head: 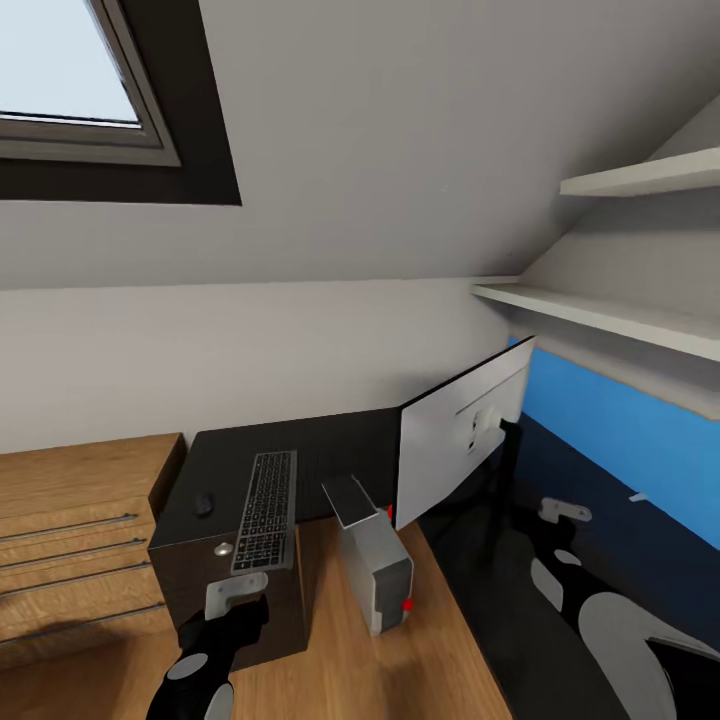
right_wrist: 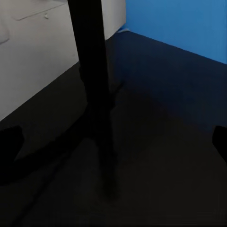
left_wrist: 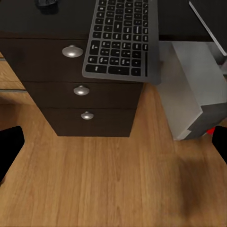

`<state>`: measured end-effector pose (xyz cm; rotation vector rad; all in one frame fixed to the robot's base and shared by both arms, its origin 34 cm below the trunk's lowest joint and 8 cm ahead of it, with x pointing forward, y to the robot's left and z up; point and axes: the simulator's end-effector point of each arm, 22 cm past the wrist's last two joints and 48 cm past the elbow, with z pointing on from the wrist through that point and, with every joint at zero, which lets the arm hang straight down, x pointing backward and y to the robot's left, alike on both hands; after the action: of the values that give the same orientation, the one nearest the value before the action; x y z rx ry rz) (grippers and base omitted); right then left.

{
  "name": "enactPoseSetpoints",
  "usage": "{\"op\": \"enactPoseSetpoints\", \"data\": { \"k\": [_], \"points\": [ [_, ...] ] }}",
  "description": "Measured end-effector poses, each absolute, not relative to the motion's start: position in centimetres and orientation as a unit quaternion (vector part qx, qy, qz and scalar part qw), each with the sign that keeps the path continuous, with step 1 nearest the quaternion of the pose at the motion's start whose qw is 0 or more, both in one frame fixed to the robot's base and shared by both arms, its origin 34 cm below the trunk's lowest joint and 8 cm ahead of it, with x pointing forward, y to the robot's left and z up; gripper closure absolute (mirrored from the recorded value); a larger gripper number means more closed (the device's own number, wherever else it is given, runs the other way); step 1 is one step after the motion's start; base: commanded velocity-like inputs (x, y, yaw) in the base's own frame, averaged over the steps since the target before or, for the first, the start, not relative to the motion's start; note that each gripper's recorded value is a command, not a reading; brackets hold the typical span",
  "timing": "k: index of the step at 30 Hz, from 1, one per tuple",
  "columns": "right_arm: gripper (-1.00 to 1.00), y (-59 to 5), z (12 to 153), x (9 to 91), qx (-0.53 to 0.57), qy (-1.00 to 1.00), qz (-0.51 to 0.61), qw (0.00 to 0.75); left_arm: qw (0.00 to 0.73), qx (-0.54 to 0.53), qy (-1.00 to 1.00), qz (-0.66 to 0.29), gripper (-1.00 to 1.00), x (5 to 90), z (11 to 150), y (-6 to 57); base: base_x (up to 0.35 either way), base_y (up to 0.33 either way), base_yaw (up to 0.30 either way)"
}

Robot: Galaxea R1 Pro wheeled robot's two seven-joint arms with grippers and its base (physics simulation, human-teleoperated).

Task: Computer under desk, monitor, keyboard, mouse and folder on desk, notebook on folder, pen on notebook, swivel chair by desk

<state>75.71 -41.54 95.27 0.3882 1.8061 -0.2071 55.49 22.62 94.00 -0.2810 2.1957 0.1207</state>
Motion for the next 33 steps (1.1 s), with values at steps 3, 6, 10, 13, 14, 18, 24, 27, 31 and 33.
{"op": "enactPoseSetpoints", "data": {
  "k": [3,6,10,13,14,18,24,27,31,33],
  "points": [
    [-1.00,-41.3,94.8,75.5,0.160,0.783,-0.091,0.594,0.446,-0.113,0.886,0.049,-1.00,55.5,94.0,22.6,0.102,-0.005,0.000],
    [-1.00,-41.2,94.7,75.5,0.151,0.786,-0.094,0.592,0.446,-0.113,0.887,0.048,-1.00,55.5,94.0,22.6,0.205,-0.003,0.000],
    [-1.00,-41.0,94.5,75.4,0.144,0.788,-0.096,0.590,0.446,-0.113,0.887,0.048,-1.00,55.4,94.0,22.6,0.219,-0.001,0.000],
    [-1.00,-41.0,94.4,75.4,0.141,0.790,-0.097,0.589,0.445,-0.113,0.887,0.048,-1.00,55.4,94.0,22.6,0.110,-0.001,0.000],
    [-1.00,-41.1,94.3,75.4,0.141,0.792,-0.099,0.586,0.445,-0.113,0.887,0.048,-1.00,55.4,94.0,22.6,0.058,0.000,0.000],
    [-1.00,-42.3,93.6,74.8,0.148,0.800,-0.115,0.570,0.444,-0.113,0.888,0.048,-1.00,55.4,94.0,22.6,0.031,0.000,0.000],
    [-1.00,-44.2,93.0,74.0,0.155,0.810,-0.136,0.550,0.444,-0.113,0.888,0.048,-1.00,55.4,94.0,22.6,0.012,0.000,0.000],
    [-1.00,-44.8,93.1,73.8,0.154,0.810,-0.142,0.548,0.444,-0.113,0.887,0.048,-1.00,55.4,94.0,22.6,0.123,0.000,0.000],
    [-1.00,-45.1,93.1,73.8,0.152,0.810,-0.145,0.548,0.444,-0.112,0.888,0.046,-1.00,55.4,94.0,22.5,0.210,0.000,0.000],
    [-1.00,-45.1,93.2,73.8,0.150,0.810,-0.146,0.548,0.444,-0.112,0.888,0.046,-1.00,55.4,93.9,22.5,0.083,0.000,0.000]
  ]
}}
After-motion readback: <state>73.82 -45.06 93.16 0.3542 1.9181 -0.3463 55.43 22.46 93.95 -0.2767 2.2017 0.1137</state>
